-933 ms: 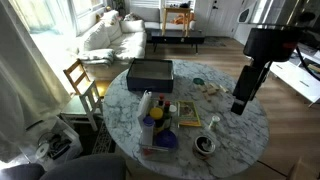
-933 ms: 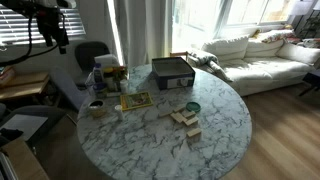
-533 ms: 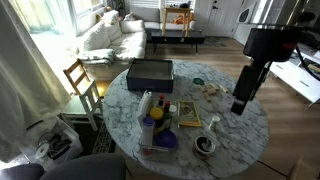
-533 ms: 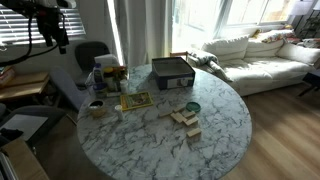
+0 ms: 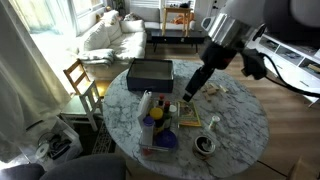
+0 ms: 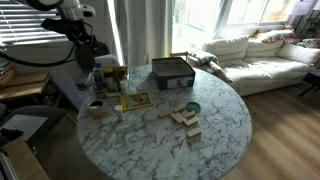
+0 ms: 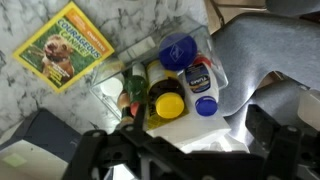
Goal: Pick up the blue lid from the clear storage container and put it on the table, pick up some of the substance from the can in the clear storage container and put it on the blue lid
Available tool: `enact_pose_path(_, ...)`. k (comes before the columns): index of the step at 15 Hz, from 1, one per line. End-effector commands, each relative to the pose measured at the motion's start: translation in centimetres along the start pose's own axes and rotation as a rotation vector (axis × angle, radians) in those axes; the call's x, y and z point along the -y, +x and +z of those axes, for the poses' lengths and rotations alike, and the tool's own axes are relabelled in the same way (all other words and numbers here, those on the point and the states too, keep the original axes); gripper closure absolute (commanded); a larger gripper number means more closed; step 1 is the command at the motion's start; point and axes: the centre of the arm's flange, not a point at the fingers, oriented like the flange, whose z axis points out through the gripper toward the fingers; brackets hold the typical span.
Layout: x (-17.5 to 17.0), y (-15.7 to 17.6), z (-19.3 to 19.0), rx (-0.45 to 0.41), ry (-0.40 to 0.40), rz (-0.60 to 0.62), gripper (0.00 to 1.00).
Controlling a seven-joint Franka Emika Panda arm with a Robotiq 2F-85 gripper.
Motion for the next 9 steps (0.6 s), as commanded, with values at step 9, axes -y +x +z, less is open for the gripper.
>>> enact_pose_path(9, -2.2, 2.0, 7.0, -0.027, -0.043, -0.054, 0.00)
